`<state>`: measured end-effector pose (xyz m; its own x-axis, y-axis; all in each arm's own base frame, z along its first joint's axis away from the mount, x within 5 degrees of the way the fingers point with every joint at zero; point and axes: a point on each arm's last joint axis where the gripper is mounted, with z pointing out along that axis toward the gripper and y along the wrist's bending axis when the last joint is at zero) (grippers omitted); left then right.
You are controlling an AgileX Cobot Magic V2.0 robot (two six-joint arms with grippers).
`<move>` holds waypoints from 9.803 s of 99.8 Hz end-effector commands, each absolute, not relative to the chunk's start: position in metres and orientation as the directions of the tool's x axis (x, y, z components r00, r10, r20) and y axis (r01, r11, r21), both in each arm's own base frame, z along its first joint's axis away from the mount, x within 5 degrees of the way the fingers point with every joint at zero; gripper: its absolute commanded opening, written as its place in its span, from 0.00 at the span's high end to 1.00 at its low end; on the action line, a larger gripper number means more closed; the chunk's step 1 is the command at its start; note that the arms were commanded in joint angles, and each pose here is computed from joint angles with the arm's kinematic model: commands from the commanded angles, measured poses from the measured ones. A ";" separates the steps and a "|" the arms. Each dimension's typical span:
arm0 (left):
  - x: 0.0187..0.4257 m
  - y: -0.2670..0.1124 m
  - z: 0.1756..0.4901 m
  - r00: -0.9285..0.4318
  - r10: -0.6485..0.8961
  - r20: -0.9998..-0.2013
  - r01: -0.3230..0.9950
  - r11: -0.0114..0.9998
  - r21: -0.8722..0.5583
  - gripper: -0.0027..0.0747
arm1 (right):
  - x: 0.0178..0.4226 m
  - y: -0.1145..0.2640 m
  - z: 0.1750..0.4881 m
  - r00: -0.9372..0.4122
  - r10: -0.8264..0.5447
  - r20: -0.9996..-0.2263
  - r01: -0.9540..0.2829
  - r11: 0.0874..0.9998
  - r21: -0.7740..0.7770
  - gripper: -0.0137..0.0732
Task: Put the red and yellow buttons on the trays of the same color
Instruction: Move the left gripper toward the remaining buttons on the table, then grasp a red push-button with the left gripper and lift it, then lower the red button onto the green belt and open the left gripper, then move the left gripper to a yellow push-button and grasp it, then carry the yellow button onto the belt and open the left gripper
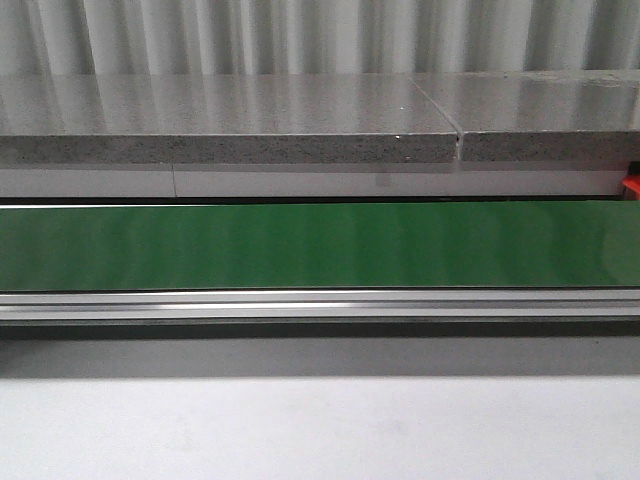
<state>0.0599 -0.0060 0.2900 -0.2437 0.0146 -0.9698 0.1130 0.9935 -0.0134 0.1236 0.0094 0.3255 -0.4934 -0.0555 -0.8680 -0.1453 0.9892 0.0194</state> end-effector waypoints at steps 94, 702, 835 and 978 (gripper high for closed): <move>0.111 0.011 0.305 -0.282 -0.271 -0.920 -0.210 0.953 -0.216 0.28 | 0.125 0.008 0.340 -0.406 -0.053 -0.912 -0.131 0.991 0.001 0.94; 0.322 0.166 0.212 -0.634 -0.498 -0.591 -0.605 0.796 -0.021 0.24 | 0.125 0.008 0.340 -0.406 -0.053 -0.912 -0.131 0.991 0.001 0.94; 0.285 0.034 0.338 -0.573 -0.244 -0.782 -0.285 0.954 -0.090 0.98 | 0.125 0.008 0.340 -0.406 -0.053 -0.912 -0.131 0.991 0.001 0.94; 0.292 -0.017 0.302 -0.713 -0.118 -0.691 -0.072 0.993 -0.095 0.12 | 0.125 0.008 0.340 -0.406 -0.053 -0.912 -0.131 0.991 0.001 0.94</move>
<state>0.2967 -0.0076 0.2678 -0.8124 -0.1466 -0.5643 -0.1256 0.9892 -0.0761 0.1236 0.0094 0.3255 -0.4933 -0.0561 -0.8680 -0.1456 0.9892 0.0188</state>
